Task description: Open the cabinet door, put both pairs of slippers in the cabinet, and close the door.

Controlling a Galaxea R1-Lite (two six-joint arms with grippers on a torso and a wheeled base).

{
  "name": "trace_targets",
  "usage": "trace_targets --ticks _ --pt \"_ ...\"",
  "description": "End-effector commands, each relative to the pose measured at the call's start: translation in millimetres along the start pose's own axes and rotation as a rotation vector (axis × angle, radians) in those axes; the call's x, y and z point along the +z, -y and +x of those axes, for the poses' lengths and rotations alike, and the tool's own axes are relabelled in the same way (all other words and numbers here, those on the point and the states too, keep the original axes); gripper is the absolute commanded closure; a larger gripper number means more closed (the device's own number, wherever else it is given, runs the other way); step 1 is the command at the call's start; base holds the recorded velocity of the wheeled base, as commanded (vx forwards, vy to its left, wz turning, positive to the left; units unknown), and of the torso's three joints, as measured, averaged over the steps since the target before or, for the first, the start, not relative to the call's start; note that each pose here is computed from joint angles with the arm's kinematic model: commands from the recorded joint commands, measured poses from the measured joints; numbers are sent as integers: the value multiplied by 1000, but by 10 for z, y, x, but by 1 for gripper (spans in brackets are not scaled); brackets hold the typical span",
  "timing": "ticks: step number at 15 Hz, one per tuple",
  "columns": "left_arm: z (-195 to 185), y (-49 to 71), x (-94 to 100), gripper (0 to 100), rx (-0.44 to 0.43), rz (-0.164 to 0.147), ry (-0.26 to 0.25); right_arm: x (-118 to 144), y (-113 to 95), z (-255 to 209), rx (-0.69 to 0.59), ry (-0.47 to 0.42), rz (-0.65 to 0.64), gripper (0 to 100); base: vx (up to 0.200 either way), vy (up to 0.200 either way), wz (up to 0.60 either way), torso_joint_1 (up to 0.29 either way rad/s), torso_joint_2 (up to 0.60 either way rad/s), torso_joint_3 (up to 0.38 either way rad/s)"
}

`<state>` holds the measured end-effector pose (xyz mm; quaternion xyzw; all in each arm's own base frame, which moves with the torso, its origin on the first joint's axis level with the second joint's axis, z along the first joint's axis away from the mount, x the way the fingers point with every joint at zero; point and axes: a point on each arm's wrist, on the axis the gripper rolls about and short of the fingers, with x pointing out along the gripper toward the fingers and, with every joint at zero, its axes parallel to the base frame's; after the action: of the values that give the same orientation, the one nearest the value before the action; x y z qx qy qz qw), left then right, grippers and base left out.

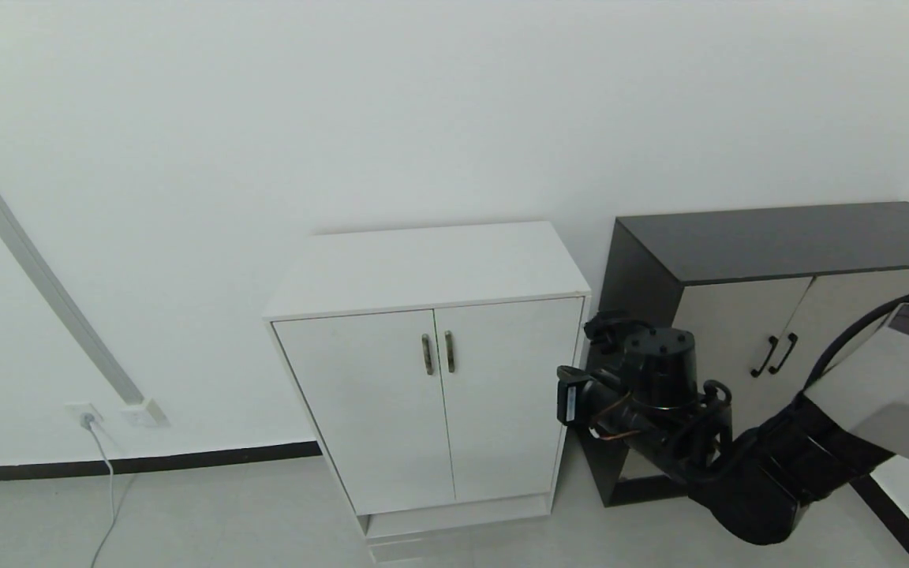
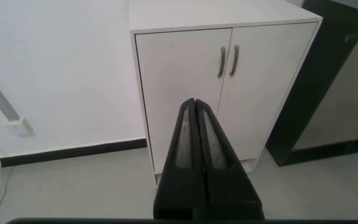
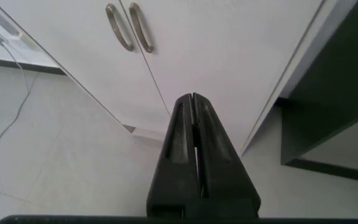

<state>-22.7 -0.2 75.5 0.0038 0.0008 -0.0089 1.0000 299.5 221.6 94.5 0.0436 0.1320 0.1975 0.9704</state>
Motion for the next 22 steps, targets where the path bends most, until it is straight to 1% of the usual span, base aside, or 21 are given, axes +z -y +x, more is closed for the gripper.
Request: trace_targets --ticks 1,2,6,9,14,15,18,22 --pt "0 0 0 100 -1 0 0 1 33 -142 2 8 2 100 0 0 0 0 0 0" --pt "0 0 0 100 -1 0 0 -49 43 -168 4 6 1 100 0 0 0 0 0 0" --pt "0 0 0 100 -1 2 0 -247 68 -180 7 -17 -5 100 200 0 0 -5 -2 4" --pt "0 0 0 100 -1 2 0 -471 -33 -98 41 -36 -23 100 200 0 0 9 2 -1" --pt "0 0 0 100 -1 2 0 -546 -87 390 38 10 -25 100 0 0 0 0 0 0" --pt "0 0 0 100 -1 2 0 -531 -66 474 33 24 -29 100 0 0 0 0 0 0" --pt "0 0 0 100 -1 2 0 -532 44 710 10 31 -42 100 0 0 0 0 0 0" --pt "0 0 0 100 -1 2 0 -500 134 890 -10 49 -33 100 0 0 0 0 0 0"
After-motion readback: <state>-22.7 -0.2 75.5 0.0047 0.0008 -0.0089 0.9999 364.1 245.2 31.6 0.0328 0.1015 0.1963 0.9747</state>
